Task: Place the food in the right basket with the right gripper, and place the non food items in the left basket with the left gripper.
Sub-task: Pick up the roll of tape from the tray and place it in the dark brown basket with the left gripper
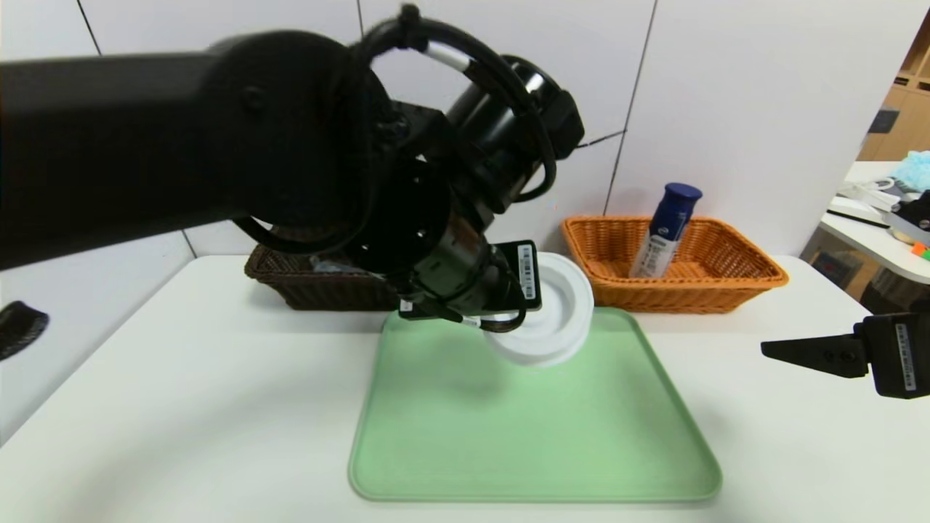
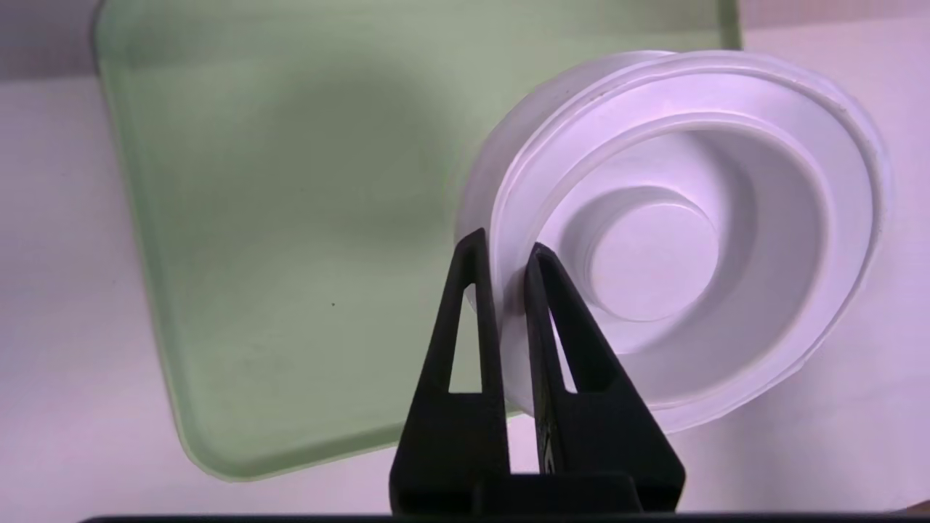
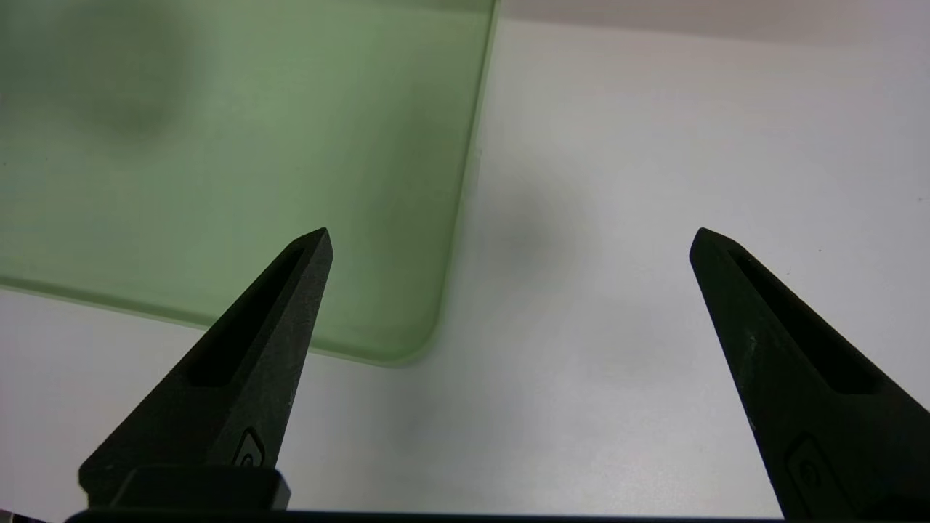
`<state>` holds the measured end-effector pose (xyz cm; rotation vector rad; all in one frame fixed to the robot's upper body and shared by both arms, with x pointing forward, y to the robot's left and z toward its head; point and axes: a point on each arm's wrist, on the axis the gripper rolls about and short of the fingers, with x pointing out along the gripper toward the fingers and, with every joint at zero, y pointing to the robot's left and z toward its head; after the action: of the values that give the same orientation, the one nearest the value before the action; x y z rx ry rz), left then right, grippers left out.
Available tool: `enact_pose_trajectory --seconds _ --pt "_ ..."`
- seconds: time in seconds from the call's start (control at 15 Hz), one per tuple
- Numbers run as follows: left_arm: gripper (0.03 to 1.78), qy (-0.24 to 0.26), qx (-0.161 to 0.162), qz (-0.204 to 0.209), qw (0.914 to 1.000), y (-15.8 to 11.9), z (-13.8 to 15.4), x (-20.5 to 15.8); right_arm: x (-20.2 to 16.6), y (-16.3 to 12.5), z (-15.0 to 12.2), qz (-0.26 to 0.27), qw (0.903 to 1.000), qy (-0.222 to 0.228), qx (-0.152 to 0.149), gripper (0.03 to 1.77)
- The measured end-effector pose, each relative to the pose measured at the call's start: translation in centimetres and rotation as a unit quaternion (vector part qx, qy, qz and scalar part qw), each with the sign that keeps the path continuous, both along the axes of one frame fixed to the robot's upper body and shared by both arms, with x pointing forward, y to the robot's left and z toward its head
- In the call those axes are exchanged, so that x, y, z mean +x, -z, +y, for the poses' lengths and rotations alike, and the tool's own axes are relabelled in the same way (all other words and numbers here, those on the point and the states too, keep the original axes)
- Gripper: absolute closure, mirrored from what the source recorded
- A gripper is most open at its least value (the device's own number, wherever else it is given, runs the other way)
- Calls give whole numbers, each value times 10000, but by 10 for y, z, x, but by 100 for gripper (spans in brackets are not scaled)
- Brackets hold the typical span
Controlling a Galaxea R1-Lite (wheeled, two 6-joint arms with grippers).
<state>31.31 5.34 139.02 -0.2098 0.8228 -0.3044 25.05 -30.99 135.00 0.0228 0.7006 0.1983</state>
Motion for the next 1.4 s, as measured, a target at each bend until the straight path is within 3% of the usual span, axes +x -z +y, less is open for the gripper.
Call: enact_pose_trajectory --seconds 0.27,0.6,1.07,1.4 --pt "164 -310 -336 -265 9986 -30 33 0 -1 1 0 2 10000 27 12 10" --pt "164 -1296 -452 -478 9894 -41 89 39 -1 0 0 9 9998 140 119 10" --pt "164 -2313 -224 -597 9708 -15 142 112 -1 -2 0 -15 9998 158 140 10" --pt "164 -2737 -366 -440 9601 12 156 148 -4 0 -1 17 9998 164 129 10"
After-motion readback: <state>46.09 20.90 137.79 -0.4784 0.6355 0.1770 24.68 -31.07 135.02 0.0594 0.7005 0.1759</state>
